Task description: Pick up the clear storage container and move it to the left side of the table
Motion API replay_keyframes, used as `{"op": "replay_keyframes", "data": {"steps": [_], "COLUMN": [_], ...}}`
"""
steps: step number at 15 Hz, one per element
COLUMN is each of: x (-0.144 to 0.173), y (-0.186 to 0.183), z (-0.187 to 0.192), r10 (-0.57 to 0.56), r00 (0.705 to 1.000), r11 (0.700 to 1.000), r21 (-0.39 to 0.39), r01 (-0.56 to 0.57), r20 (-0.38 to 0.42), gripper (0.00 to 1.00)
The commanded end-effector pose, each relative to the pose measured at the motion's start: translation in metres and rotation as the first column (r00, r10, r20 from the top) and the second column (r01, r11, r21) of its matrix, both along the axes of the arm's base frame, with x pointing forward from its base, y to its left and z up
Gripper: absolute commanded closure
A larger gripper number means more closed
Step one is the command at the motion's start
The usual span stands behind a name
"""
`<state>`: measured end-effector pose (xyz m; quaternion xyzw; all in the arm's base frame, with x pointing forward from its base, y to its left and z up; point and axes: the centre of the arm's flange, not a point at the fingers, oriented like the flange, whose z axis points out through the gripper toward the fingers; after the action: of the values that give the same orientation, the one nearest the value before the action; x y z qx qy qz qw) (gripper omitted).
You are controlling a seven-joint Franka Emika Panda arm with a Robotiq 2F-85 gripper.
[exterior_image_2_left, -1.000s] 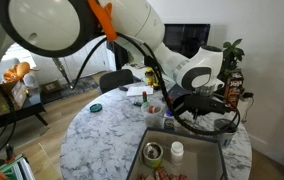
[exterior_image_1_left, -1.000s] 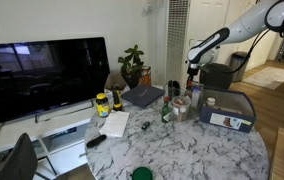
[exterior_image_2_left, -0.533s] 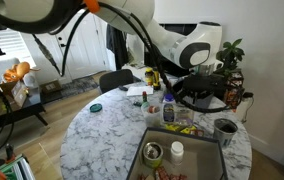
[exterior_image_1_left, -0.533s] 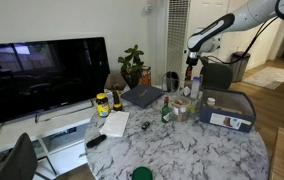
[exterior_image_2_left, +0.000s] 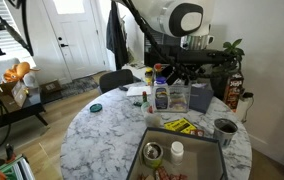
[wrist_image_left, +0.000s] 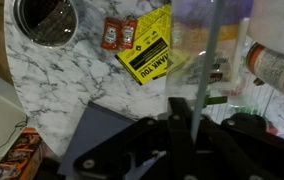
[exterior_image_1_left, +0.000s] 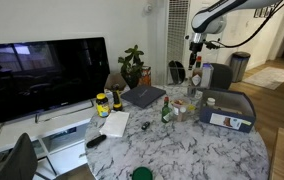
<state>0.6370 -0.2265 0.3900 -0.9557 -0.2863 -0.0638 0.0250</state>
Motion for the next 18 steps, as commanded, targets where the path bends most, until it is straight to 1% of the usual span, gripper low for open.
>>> {"op": "replay_keyframes", "data": {"steps": [1, 4, 9, 12, 15, 18], "x": [-0.047, -0.064, -0.100, -0.128, -0.156, -0.182], "y": [0.047, 0.087, 0.144, 0.158, 0.163, 0.173], "z": [0.041, 0.047, 0.039, 0.024, 0.002, -0.017], "r10": [0.109, 0.147, 0.205, 0.223, 0.238, 0.266], "r00": [0.994, 0.987, 0.977, 0.972, 0.966, 0.957], "r11": [0.994, 0.988, 0.975, 0.971, 0.971, 0.964], "r21": [0.023, 0.036, 0.080, 0.066, 0.014, -0.003], "r01": [-0.109, -0.150, -0.210, -0.228, -0.240, -0.267], "r20": [0.015, 0.056, 0.063, 0.078, 0.100, 0.115], "gripper": [0.99, 0.99, 0.99, 0.99, 0.99, 0.99]}}
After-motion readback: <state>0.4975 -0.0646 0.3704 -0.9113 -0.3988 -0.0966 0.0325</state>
